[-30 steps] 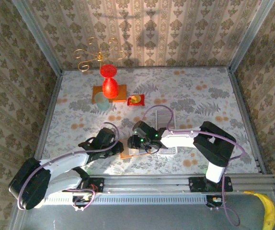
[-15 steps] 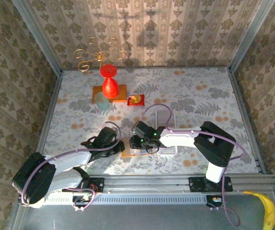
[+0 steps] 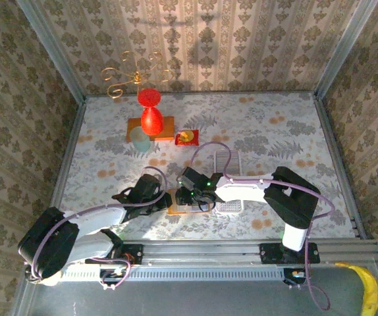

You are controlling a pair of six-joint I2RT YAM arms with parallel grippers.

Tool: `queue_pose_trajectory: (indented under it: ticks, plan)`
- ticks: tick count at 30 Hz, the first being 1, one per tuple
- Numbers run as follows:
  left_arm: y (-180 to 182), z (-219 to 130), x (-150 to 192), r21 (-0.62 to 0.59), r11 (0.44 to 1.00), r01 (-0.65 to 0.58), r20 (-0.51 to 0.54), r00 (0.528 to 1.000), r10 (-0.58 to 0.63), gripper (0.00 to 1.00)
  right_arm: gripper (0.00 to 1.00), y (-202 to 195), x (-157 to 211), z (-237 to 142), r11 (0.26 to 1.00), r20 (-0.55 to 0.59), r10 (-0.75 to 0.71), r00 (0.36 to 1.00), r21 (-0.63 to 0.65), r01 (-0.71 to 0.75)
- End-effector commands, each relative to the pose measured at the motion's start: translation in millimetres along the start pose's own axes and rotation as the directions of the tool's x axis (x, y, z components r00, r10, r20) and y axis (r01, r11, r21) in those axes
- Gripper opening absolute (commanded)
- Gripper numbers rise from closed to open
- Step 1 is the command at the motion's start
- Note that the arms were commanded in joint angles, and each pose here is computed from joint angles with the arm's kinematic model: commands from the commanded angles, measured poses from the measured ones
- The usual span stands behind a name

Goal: Put the credit cards into the card holder

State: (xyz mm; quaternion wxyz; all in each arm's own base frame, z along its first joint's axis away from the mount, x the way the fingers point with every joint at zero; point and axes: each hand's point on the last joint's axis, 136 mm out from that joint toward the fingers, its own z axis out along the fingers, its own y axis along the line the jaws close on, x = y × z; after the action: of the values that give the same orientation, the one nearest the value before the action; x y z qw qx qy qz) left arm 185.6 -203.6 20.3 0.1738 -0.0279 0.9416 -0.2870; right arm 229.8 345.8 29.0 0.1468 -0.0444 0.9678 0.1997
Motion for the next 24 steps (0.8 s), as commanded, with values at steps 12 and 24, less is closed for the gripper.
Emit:
queue_pose_trajectory:
  ticks: [12, 24]
  plan:
    - [30.1, 3.4, 24.2, -0.092, 0.996, 0.002, -0.075, 0.997, -0.009, 0.13, 0.25, -15.1, 8.5, -0.2, 0.995, -0.026, -0.02, 0.999, 0.098, 0.022]
    - [30.3, 3.4, 25.1, -0.092, 0.996, 0.005, -0.076, 0.997, -0.012, 0.13, 0.29, 16.9, 7.4, 0.6, 0.999, -0.023, 0.022, 0.999, -0.026, -0.023]
